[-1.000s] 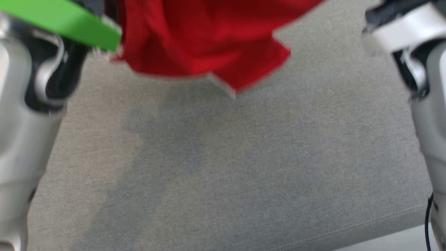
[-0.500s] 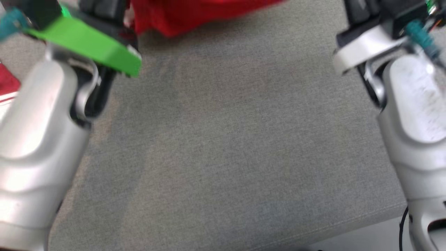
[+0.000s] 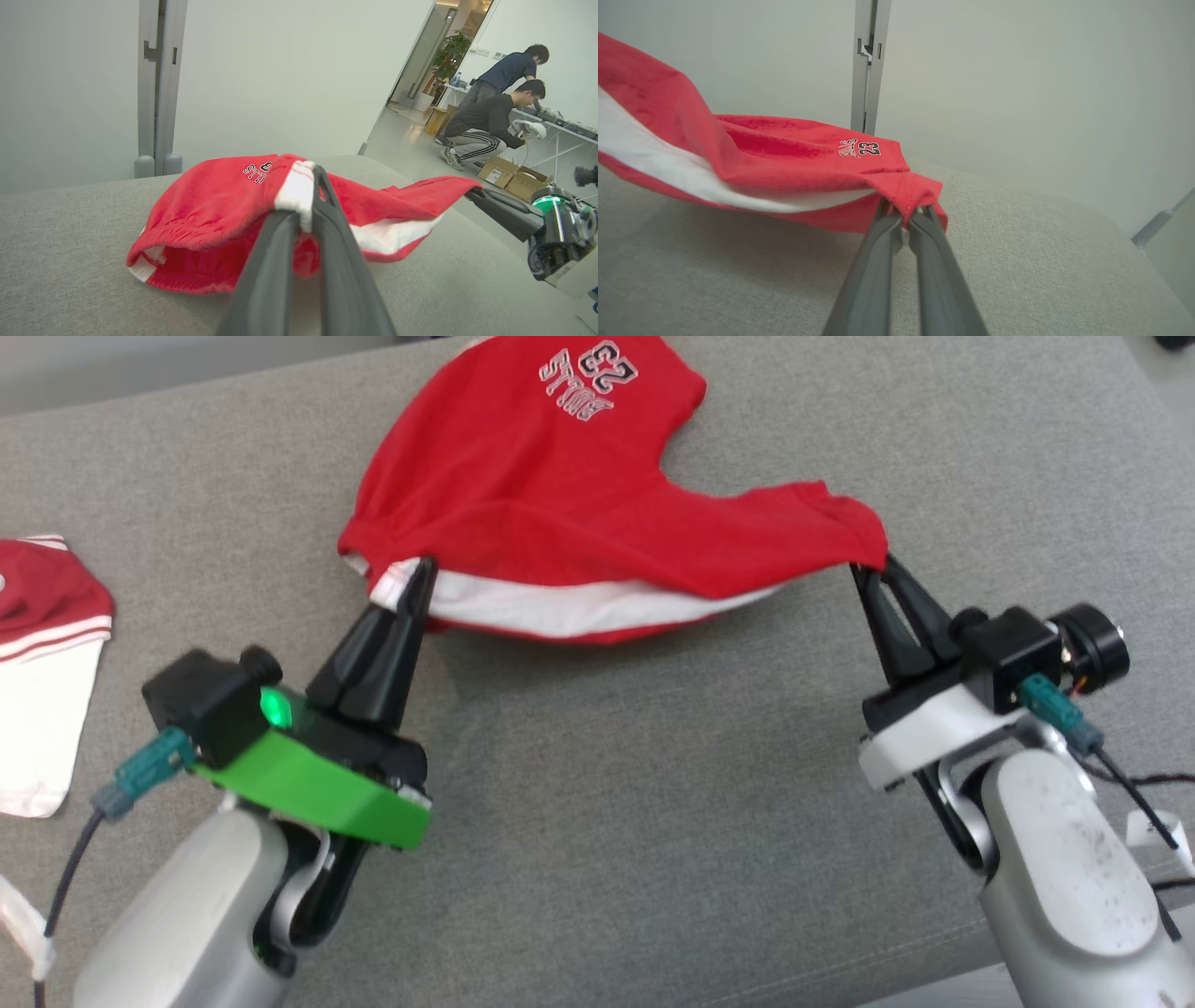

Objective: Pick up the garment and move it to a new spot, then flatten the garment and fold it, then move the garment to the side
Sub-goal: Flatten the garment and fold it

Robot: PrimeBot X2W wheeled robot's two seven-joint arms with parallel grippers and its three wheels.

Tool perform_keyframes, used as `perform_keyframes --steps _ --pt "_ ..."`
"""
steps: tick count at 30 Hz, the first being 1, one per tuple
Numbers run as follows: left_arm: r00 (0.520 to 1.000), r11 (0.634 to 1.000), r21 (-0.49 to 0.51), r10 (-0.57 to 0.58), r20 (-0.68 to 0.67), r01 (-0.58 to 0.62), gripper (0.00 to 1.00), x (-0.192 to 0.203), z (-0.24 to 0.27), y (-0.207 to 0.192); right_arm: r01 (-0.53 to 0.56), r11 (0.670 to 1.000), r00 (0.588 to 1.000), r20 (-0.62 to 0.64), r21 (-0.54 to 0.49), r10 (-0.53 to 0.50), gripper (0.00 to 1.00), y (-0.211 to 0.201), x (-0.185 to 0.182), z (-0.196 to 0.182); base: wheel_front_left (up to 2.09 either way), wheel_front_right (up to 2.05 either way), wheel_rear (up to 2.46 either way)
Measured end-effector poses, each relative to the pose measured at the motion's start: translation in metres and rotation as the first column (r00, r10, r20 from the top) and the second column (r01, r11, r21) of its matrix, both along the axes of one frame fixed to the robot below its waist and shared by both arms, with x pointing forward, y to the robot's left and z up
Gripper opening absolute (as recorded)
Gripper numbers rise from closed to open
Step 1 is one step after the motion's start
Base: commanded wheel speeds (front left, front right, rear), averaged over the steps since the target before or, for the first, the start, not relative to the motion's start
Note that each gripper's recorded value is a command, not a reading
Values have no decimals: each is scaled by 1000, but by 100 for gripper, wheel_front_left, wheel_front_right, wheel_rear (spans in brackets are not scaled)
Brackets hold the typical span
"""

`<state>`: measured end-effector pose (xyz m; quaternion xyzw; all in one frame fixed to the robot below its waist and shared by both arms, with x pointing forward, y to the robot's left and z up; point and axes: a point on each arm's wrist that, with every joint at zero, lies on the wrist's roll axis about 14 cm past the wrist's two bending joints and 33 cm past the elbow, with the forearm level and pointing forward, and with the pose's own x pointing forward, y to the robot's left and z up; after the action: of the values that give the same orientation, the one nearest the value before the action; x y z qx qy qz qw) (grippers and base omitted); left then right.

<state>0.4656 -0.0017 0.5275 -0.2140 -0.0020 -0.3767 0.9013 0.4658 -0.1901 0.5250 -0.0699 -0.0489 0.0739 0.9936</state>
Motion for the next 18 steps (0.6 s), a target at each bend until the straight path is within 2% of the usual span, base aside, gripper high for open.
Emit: perform_keyframes --steps 10,18 --pt "999 1000 5 22 -32 -22 0 -67 12 15 84 996 996 -17 41 -84 0 -4 -79 18 0 0 0" --pt "989 995 -39 83 -122 -88 0 -92 6 24 99 994 994 -49 46 -97 1 -3 -99 24 0 0 0"
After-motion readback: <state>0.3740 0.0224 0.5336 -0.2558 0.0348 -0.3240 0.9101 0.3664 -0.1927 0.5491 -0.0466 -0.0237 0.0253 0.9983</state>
